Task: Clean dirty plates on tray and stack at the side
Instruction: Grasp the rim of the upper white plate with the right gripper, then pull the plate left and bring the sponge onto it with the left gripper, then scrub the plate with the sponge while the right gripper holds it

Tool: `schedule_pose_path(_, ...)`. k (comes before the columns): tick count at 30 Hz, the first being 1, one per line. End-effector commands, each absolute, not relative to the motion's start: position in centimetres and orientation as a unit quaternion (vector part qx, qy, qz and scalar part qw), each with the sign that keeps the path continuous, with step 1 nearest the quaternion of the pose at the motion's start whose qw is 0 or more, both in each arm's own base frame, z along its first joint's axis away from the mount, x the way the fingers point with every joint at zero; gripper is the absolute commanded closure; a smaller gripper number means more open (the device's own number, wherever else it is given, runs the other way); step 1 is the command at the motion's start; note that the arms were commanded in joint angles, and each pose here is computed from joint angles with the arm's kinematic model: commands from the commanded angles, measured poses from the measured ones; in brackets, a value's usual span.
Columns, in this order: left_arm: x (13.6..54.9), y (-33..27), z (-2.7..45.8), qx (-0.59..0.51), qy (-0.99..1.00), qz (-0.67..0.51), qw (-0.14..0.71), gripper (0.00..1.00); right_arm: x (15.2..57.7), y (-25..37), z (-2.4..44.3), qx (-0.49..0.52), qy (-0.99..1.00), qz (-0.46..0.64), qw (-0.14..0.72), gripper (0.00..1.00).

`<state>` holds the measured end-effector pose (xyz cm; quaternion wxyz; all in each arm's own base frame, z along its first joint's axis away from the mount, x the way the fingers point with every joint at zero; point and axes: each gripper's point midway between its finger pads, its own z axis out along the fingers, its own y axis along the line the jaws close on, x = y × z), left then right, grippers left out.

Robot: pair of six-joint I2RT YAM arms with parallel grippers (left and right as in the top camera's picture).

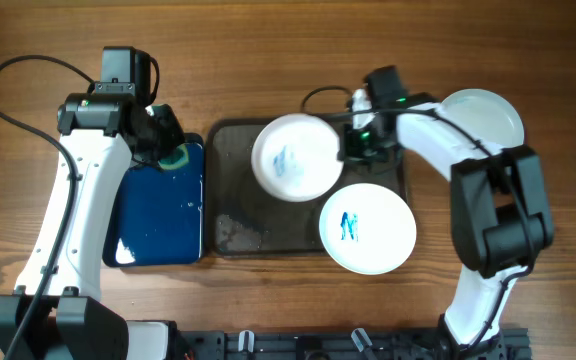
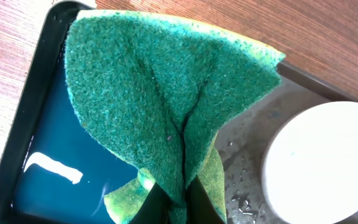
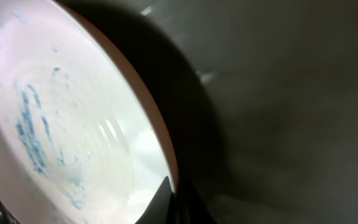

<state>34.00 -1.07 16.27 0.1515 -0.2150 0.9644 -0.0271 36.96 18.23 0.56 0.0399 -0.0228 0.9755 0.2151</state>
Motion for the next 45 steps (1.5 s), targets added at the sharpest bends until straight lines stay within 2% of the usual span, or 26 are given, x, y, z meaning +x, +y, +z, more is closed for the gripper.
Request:
schedule_pose_path(1, 34.3, -3.1, 16.9, -0.163, 0.973, -0.052, 0.154, 0.96, 36.1, 19.2, -0.5, -0.007, 0.982, 0.185, 0.029, 0.96)
schedule_pose_path(5, 34.4, -5.7, 16.9, -0.115, 0.978, -0.072, 0.156, 0.96, 35.9, 19.5, -0.5, 0.001, 0.982, 0.185, 0.026, 0.95)
schedule_pose_path(9, 34.6, -11.9, 16.3, -0.040, 0.977, -0.162, 0.137, 0.96, 36.0, 19.5, -0.5, 0.002, 0.982, 0.186, 0.027, 0.96)
schedule_pose_path(19, 33.1, -21.0, 6.5, 0.037, 0.981, -0.191, 0.006, 0.96, 35.9, 19.4, -0.5, 0.005, 0.982, 0.185, 0.023, 0.95)
schedule_pose_path(27, 32.3, -26.9, 0.7, 0.066, 0.971, -0.227, -0.031, 0.96, 35.7, 19.4, -0.5, 0.016, 0.983, 0.184, 0.017, 0.95)
schedule_pose_path(30, 32.3, -26.0, -1.0, 0.059, 0.977, -0.200, -0.039, 0.96, 35.6, 19.3, -0.5, 0.017, 0.983, 0.183, 0.015, 0.95)
schedule_pose_path(34, 33.3, -20.4, -2.5, 0.009, 0.996, -0.083, -0.028, 0.96, 35.5, 19.3, -0.5, 0.017, 0.983, 0.182, 0.013, 0.95)
schedule_pose_path(39, 34.0, -12.5, -2.6, -0.087, 0.995, 0.040, -0.028, 0.96, 35.4, 19.3, -0.6, 0.017, 0.983, 0.182, 0.013, 0.95)
schedule_pose_path(45, 34.3, -7.3, -2.1, -0.139, 0.983, 0.121, -0.021, 0.96, 35.4, 19.3, -0.5, 0.017, 0.983, 0.182, 0.013, 0.95)
